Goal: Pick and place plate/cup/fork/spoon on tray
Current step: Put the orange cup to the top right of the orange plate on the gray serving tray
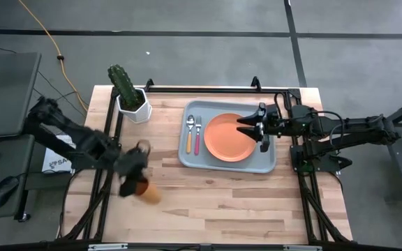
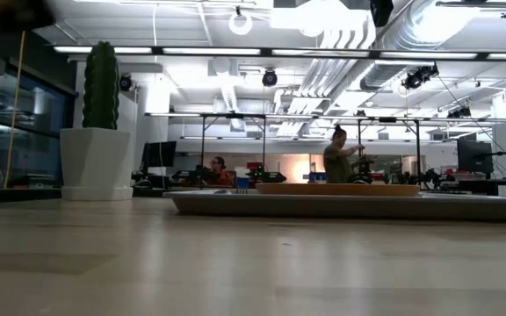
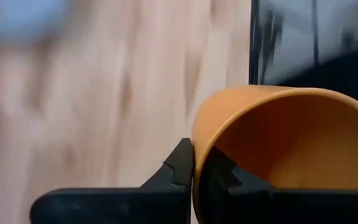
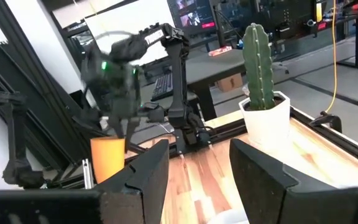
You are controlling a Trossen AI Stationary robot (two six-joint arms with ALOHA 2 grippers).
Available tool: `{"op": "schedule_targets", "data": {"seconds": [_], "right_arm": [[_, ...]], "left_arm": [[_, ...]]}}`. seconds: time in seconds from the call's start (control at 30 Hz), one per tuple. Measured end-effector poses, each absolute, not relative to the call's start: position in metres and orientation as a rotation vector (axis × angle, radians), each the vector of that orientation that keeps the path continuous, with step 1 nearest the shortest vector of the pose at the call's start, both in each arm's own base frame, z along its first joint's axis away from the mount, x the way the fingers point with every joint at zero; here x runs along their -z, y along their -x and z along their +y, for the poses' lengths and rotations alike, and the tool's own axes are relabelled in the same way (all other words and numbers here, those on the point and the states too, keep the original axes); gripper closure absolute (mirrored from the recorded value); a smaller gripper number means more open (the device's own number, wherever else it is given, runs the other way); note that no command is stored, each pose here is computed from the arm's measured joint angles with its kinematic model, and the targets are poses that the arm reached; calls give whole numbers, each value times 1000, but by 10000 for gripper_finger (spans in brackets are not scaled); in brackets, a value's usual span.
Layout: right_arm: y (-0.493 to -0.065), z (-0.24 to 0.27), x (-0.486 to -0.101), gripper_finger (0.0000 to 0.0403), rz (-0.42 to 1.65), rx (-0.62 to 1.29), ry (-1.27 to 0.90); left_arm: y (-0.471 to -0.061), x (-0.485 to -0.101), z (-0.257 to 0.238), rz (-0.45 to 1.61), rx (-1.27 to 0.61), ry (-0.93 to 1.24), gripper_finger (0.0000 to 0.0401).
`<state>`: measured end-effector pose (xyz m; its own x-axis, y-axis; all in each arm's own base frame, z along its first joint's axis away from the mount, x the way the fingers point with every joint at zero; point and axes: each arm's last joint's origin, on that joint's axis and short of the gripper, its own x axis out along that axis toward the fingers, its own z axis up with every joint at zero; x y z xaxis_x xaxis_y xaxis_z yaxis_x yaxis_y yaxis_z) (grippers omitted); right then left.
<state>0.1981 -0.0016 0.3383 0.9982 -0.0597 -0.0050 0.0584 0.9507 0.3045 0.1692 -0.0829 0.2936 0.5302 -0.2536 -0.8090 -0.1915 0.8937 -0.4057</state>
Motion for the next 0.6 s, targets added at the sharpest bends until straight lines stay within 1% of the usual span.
{"op": "schedule_targets", "data": {"seconds": [0.17, 0.3, 0.43, 0.6], "right_arm": [[-198, -2, -343, 240, -52, 52, -315], [-198, -2, -348, 240, -102, 45, -315], [-197, -2, -351, 240, -134, 40, -309], [-197, -2, -352, 240, -151, 56, -320]], "left_arm": [[-204, -348, -39, 781, -115, 341, 401], [-229, -378, 2, 689, -264, 181, 401], [-251, -388, 39, 661, -368, 120, 401], [-270, -381, 66, 651, -477, 133, 401]]}}
